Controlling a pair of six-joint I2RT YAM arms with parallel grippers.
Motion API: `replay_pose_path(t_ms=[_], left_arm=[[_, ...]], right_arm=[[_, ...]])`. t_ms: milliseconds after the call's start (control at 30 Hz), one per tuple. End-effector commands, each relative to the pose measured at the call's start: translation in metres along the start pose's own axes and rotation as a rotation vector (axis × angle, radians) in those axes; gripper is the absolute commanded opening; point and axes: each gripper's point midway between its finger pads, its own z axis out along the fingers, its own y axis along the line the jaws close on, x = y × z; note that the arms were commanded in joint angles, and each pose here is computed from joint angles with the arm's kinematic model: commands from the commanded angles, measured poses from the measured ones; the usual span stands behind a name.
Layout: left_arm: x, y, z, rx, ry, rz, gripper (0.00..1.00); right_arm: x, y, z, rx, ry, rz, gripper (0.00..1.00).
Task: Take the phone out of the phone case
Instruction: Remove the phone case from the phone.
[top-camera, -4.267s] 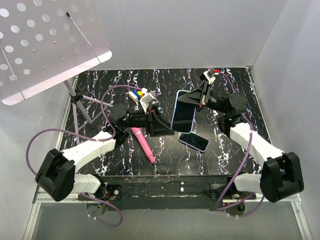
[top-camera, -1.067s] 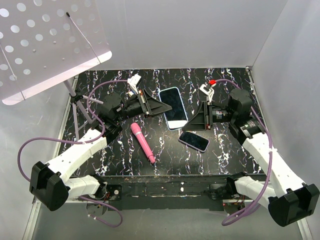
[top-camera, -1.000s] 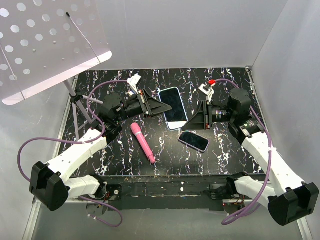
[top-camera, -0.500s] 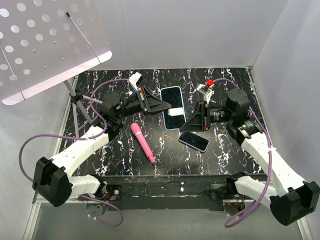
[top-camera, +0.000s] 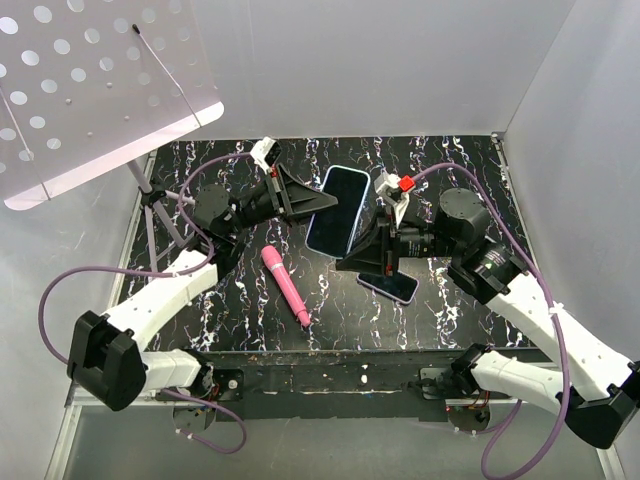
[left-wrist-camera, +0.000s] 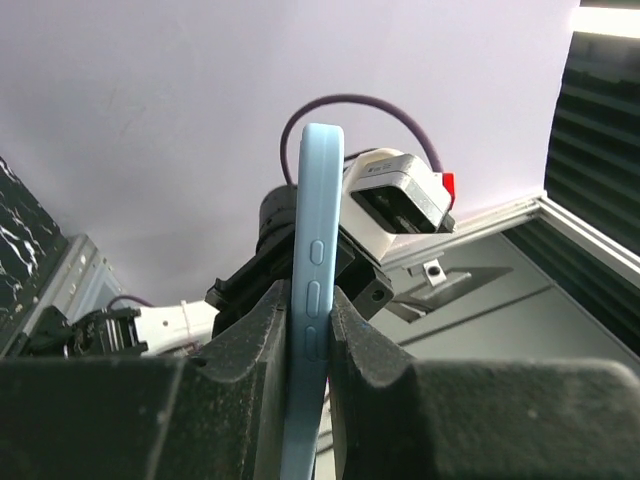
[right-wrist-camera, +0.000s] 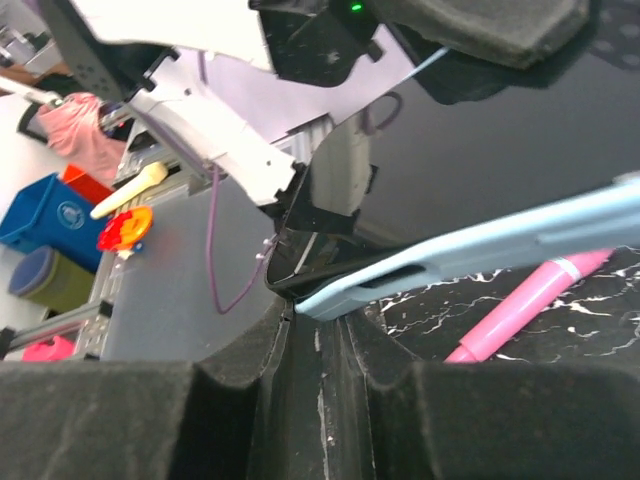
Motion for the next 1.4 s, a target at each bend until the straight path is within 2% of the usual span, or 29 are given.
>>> replay_pose_path(t_ms=[0, 67, 167, 267, 400, 467, 567, 700, 767, 967, 1367], left_arm=[[0.017, -0.05, -0.011, 0.078, -0.012, 0.093, 0.0], [0.013, -0.054, -0.015, 0.076, -0.075, 0.12, 0.0], [0.012, -0.053, -0.014, 0.072, -0.076, 0.104, 0.0], [0.007, -0.049, -0.015, 0.071, -0.112, 0.071, 0.0], [-0.008, -0.041, -0.021, 0.055, -0.237, 0.09, 0.0], [-0.019, -0.034, -0.025, 0.018, -0.31, 0.13, 0.0], [-0.032, -0.022, -0.03, -0.069, -0.392, 0.198, 0.0], [-0.041, -0.017, -0.042, -0.117, -0.477, 0.238, 0.0], [-0.044, -0.014, -0.049, -0.118, -0.524, 0.227, 0.0], [-0.049, -0.008, -0.057, -0.136, -0.577, 0.225, 0.0], [-0.046, -0.003, -0.059, -0.135, -0.572, 0.204, 0.0]], right_arm=[[-0.043, -0.047, -0.005, 0.283, -0.149, -0.097, 0.01], [-0.039, -0.054, -0.007, 0.323, -0.142, -0.057, 0.01], [-0.035, -0.078, -0.023, 0.5, -0.186, 0.015, 0.01], [-0.03, -0.093, -0.039, 0.648, -0.213, 0.162, 0.01], [-0.014, -0.078, -0.026, 0.6, -0.077, 0.38, 0.01], [-0.005, -0.07, -0.023, 0.56, -0.021, 0.432, 0.12], [0.009, -0.057, -0.03, 0.504, 0.035, 0.452, 0.35], [0.012, -0.039, -0.044, 0.491, 0.025, 0.474, 0.49], [0.006, -0.025, -0.044, 0.442, -0.009, 0.525, 0.5], [-0.041, 0.022, -0.02, 0.017, -0.197, 0.655, 0.48], [-0.063, 0.003, -0.011, 0.062, -0.244, 0.65, 0.43]])
